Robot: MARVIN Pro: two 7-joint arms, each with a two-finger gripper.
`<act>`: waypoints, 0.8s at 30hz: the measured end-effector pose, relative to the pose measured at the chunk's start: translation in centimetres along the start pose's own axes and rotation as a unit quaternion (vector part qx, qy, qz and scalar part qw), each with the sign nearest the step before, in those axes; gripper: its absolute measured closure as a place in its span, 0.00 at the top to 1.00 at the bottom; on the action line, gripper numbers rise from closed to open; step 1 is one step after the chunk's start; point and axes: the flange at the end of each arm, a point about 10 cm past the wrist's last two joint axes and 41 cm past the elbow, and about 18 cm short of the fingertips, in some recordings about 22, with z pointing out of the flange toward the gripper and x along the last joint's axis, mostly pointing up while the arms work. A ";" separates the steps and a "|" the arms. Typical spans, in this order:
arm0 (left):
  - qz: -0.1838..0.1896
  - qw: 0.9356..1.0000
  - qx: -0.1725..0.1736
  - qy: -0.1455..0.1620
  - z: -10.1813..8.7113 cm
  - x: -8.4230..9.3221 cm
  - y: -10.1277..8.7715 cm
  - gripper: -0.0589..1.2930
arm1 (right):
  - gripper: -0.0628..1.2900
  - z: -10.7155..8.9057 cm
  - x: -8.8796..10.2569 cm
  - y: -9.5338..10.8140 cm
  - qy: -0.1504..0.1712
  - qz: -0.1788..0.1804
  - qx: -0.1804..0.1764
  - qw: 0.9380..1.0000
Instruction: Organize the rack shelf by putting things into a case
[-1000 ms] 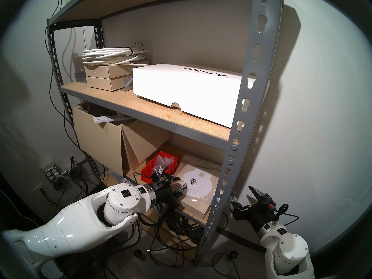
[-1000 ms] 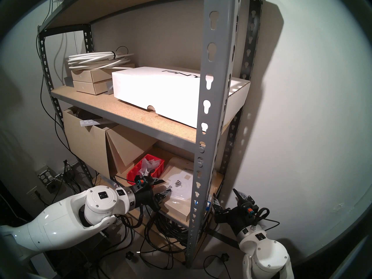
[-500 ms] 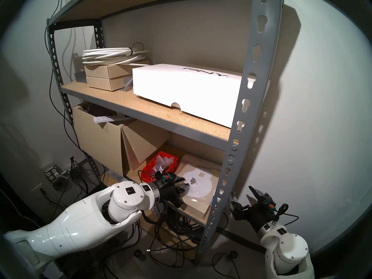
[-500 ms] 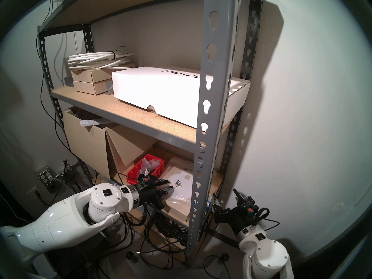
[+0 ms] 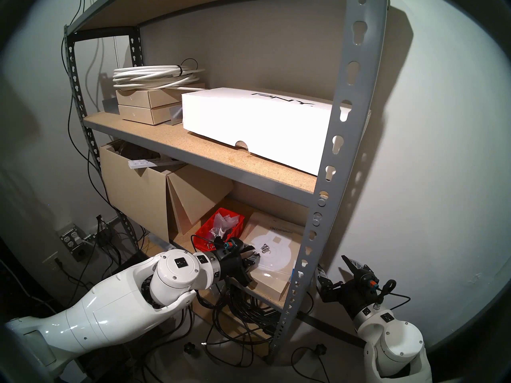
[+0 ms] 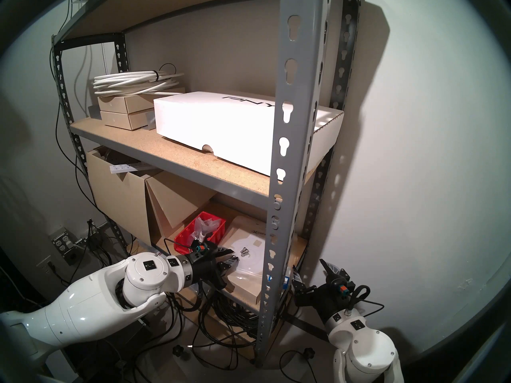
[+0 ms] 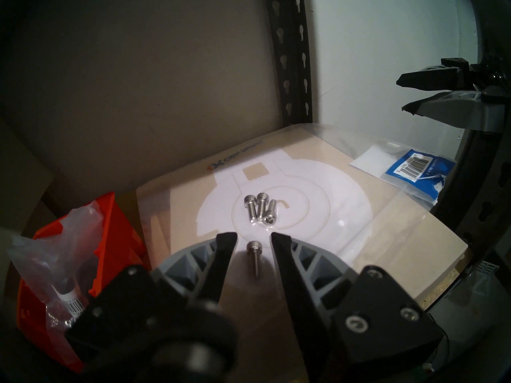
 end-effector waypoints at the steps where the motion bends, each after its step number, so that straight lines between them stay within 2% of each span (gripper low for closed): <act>1: 0.000 1.000 0.000 0.000 0.0 0.0 0.0 0.39 | 0.95 0.0 0.0 0.0 0.000 0.000 0.000 1.000; 21: -0.002 1.000 -0.006 -0.008 0.2 -0.6 0.0 0.36 | 0.95 0.0 0.0 0.0 0.000 0.000 0.000 1.000; 24: -0.002 1.000 -0.006 -0.008 0.3 -0.6 0.0 0.31 | 0.95 0.0 0.0 0.0 0.000 0.000 0.000 1.000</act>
